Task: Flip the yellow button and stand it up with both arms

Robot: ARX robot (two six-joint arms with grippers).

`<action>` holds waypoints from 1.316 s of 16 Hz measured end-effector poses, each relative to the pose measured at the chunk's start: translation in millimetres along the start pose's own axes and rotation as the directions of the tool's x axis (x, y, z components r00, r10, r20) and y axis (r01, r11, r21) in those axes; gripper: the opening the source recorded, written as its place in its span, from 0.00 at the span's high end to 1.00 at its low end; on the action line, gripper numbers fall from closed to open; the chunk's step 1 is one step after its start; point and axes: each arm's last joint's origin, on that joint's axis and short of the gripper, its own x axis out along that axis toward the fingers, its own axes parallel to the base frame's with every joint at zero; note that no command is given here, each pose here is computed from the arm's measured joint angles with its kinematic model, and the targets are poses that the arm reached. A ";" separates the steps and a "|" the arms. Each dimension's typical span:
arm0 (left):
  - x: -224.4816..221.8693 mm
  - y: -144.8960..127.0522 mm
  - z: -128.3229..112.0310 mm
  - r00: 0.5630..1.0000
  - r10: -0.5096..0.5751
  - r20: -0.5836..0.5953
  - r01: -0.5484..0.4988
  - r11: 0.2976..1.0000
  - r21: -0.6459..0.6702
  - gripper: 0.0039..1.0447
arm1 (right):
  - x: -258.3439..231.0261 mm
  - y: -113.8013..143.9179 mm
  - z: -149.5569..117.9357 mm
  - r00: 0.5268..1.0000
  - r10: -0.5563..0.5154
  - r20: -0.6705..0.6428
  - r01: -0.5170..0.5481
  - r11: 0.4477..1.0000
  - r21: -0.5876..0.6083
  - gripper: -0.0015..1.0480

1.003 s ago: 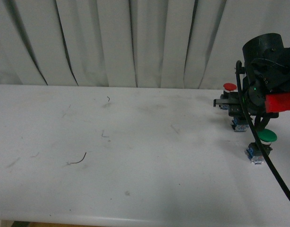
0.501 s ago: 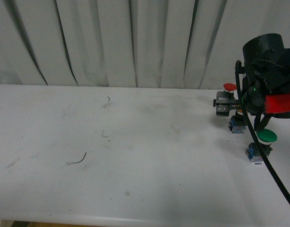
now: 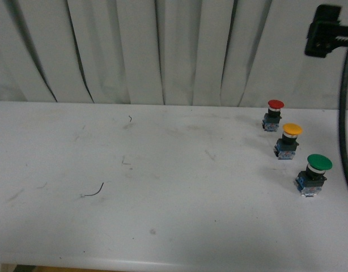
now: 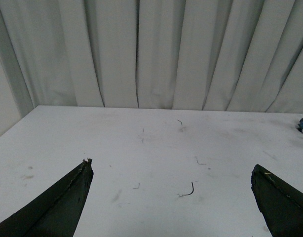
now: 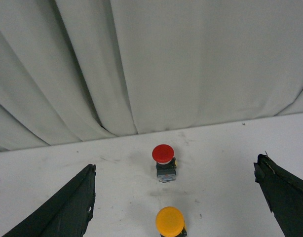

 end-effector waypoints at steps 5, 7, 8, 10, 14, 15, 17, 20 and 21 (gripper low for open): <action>0.0 0.0 0.0 1.000 0.000 0.000 0.000 1.000 0.000 0.06 | -175.3 -21.6 -18.9 0.982 0.042 0.182 -0.022 0.994 -0.111 0.53; 0.0 0.0 0.0 1.000 0.000 0.000 0.000 1.000 0.000 0.06 | -221.6 -32.1 -61.5 0.984 0.052 0.171 -0.030 0.992 -0.125 0.76; 0.0 0.0 0.0 1.000 0.000 0.000 0.000 1.000 0.000 0.06 | -231.4 -40.3 -65.4 0.976 0.066 0.205 -0.040 0.991 -0.126 0.88; 0.0 0.0 0.0 1.000 0.000 0.000 0.000 1.000 0.000 0.06 | -239.6 -46.6 -67.2 0.968 0.044 0.245 -0.015 0.993 -0.120 0.98; 0.0 0.0 0.0 1.000 0.000 0.000 0.000 1.000 0.000 0.06 | -250.4 -48.3 -86.2 0.972 0.056 0.230 -0.028 0.992 -0.123 0.98; 0.0 0.0 0.0 1.000 0.000 0.000 0.000 1.000 0.000 0.06 | -252.6 -48.7 -89.2 0.971 0.056 0.232 -0.028 0.992 -0.123 0.98; 0.0 0.0 0.0 1.000 0.000 0.000 0.000 1.000 0.000 0.06 | -256.2 -49.6 -95.0 0.973 0.055 0.223 -0.028 0.992 -0.123 0.98; 0.0 0.0 0.0 1.000 0.000 0.000 0.000 1.000 0.000 0.06 | -261.3 -50.4 -100.1 0.966 0.058 0.253 -0.028 0.992 -0.123 0.98; 0.0 0.0 0.0 1.000 0.000 0.000 0.000 1.000 0.000 0.06 | -261.5 -51.1 -106.0 0.973 0.056 0.225 -0.028 0.992 -0.123 0.98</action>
